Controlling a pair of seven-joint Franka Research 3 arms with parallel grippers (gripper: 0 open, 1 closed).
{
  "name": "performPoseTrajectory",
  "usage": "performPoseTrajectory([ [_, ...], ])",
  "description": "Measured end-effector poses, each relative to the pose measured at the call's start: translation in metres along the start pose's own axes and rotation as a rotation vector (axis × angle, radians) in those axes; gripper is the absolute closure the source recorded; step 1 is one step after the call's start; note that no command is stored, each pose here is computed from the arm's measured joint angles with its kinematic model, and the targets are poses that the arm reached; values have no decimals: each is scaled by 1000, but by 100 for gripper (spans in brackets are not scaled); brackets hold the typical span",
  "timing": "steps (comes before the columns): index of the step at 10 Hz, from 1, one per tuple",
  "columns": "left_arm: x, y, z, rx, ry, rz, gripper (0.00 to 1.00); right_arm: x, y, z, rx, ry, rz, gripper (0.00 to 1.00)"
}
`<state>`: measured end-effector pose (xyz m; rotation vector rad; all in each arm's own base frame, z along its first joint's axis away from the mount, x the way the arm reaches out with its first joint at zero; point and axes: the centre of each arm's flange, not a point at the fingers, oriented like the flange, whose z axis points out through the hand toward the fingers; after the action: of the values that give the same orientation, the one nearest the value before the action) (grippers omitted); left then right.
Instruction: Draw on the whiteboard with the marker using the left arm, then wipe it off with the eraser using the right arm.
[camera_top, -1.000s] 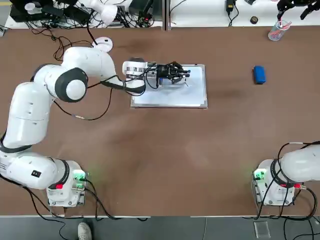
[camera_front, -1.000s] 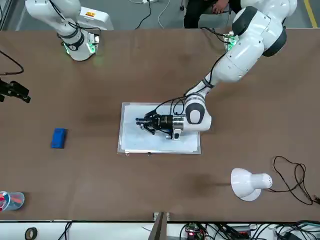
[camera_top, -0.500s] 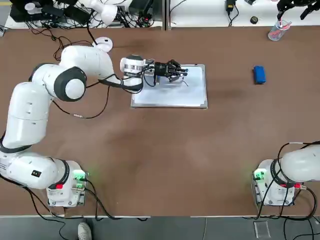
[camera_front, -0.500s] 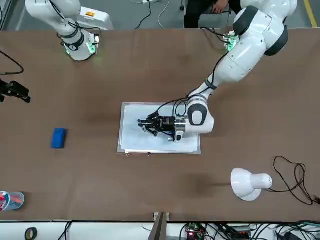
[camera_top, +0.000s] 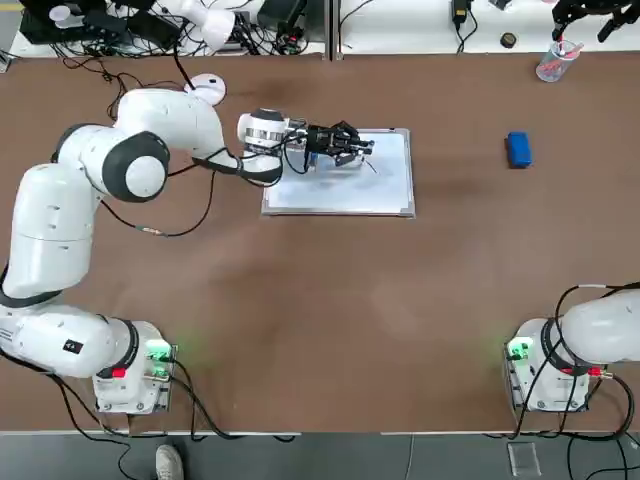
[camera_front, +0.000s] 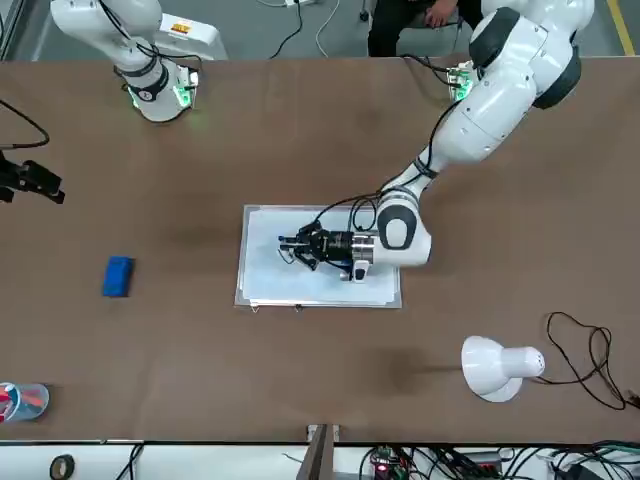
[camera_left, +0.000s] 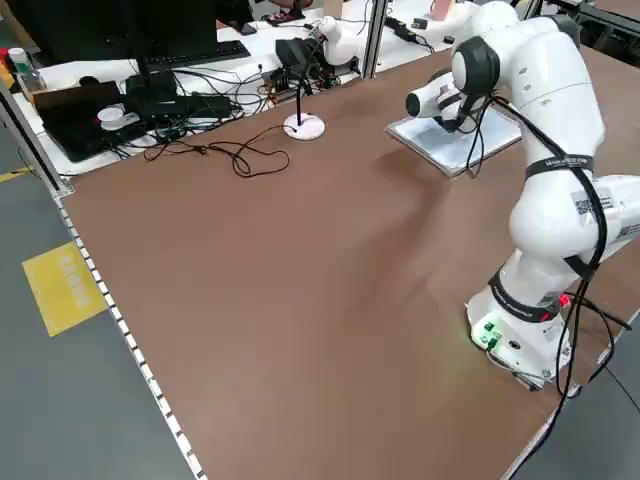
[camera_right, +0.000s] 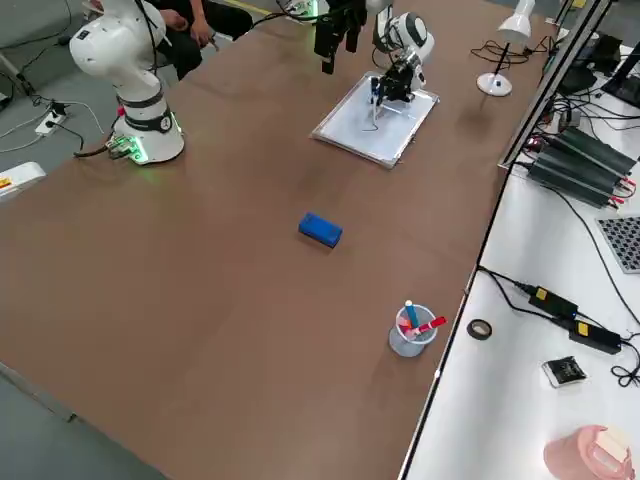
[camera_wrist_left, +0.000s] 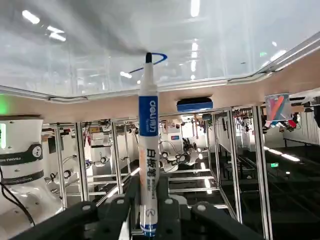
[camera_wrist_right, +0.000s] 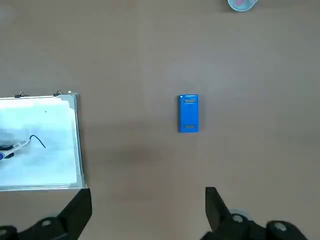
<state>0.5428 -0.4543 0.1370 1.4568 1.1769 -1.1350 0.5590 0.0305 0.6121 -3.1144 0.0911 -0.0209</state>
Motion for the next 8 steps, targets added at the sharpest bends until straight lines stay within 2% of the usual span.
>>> performPoseTrajectory([
  [8,-4,9,-24,55,57,20,82,0,0,1,0,-4,-2,0],
])
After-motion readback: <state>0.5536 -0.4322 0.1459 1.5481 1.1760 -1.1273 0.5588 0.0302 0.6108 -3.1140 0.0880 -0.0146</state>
